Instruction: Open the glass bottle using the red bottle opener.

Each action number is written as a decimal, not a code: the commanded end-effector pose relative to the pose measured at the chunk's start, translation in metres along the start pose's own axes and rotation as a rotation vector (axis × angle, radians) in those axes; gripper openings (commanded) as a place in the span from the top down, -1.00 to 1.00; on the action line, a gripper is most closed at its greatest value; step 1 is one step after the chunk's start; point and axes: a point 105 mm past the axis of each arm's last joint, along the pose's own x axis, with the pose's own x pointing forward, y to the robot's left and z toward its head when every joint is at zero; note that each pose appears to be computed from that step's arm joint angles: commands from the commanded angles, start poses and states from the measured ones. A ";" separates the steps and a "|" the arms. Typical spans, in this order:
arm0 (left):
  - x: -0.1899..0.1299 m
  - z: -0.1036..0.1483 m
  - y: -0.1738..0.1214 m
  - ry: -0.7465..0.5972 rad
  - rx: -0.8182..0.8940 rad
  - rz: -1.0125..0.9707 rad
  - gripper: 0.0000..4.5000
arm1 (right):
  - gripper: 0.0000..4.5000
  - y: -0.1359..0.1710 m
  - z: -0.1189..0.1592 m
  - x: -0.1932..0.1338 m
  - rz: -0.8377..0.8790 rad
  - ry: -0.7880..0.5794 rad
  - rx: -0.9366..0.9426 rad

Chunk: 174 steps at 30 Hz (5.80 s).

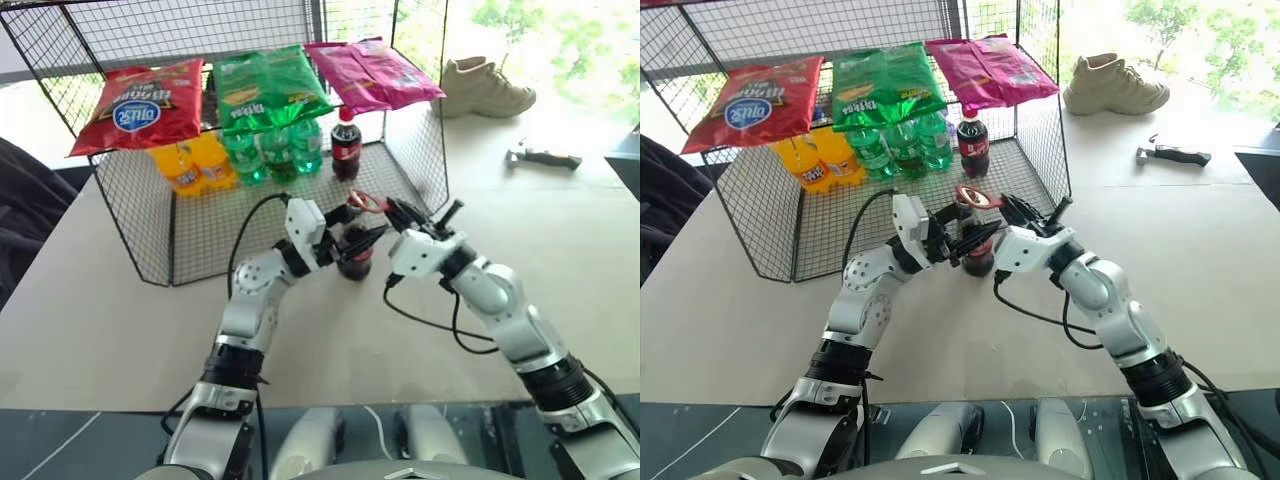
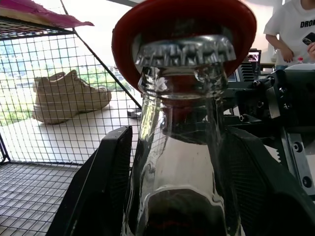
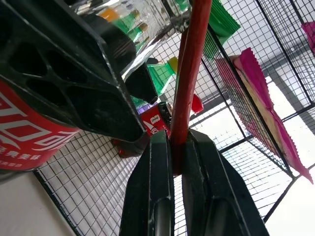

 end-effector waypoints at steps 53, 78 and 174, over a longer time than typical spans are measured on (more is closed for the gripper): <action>0.007 -0.013 -0.014 0.025 -0.058 -0.051 0.01 | 1.00 -0.086 -0.014 -0.001 -0.011 -0.090 -0.496; 0.007 -0.021 -0.017 0.048 -0.089 -0.063 0.01 | 1.00 -0.131 -0.010 -0.006 -0.180 -0.088 -0.617; 0.028 -0.033 -0.012 0.049 -0.098 -0.085 0.01 | 1.00 0.007 -0.012 -0.026 0.264 -0.082 -0.188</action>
